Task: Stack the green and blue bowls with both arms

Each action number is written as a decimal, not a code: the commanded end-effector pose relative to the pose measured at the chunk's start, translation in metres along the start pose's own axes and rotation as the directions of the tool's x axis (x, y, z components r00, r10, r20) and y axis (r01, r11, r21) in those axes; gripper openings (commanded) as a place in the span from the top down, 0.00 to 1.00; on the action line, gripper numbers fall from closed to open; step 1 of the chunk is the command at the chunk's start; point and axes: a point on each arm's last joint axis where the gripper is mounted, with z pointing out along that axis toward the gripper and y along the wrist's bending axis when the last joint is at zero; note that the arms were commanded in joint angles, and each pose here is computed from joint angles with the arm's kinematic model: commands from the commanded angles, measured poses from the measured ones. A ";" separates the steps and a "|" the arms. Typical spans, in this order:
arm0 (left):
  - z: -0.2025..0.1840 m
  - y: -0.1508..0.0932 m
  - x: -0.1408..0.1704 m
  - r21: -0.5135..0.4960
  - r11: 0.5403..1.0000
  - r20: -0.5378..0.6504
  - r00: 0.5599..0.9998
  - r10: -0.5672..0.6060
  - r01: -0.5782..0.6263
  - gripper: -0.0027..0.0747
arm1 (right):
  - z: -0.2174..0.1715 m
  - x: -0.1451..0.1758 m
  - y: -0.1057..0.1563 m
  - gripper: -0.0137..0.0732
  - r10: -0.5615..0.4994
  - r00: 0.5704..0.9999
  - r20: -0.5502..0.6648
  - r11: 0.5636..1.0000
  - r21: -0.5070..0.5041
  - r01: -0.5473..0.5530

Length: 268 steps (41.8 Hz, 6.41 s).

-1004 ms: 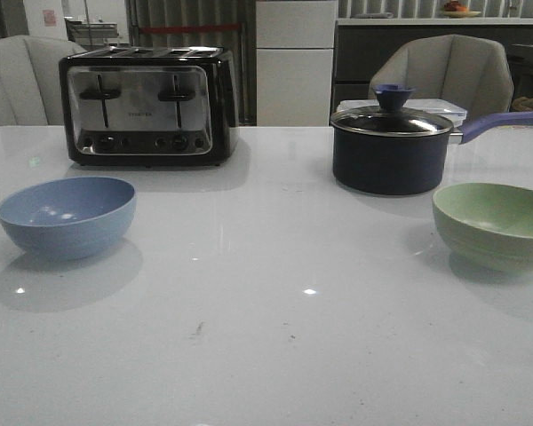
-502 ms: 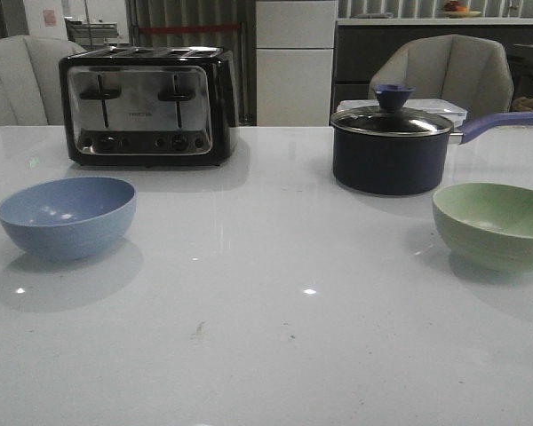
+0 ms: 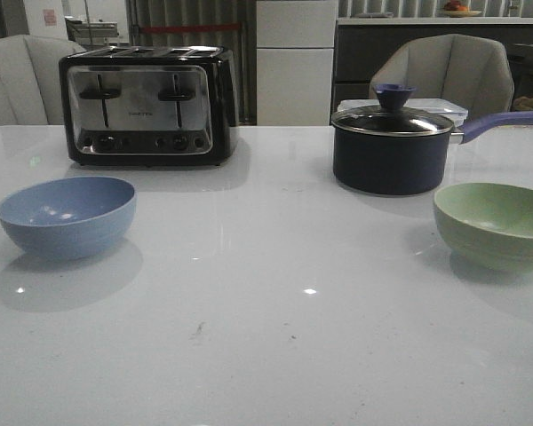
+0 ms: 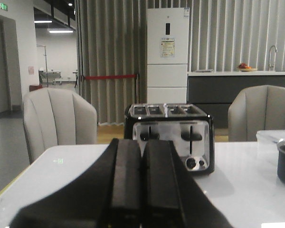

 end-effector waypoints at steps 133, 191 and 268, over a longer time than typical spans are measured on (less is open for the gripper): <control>0.068 -0.002 -0.071 0.046 0.998 -0.644 0.765 0.007 0.030 0.31 | 0.332 0.049 -0.041 0.78 0.085 0.291 -0.953 0.996 0.078 -0.037; 0.068 -0.002 -0.072 0.046 0.998 -0.640 0.768 0.006 0.030 0.31 | 0.300 0.053 0.182 0.32 -0.351 0.388 -0.852 0.867 -0.452 -0.209; 0.259 -0.005 0.044 0.027 0.997 -0.956 0.294 0.005 0.072 0.31 | 0.112 -0.054 0.102 0.32 -0.389 0.683 -0.619 0.779 -0.616 -0.115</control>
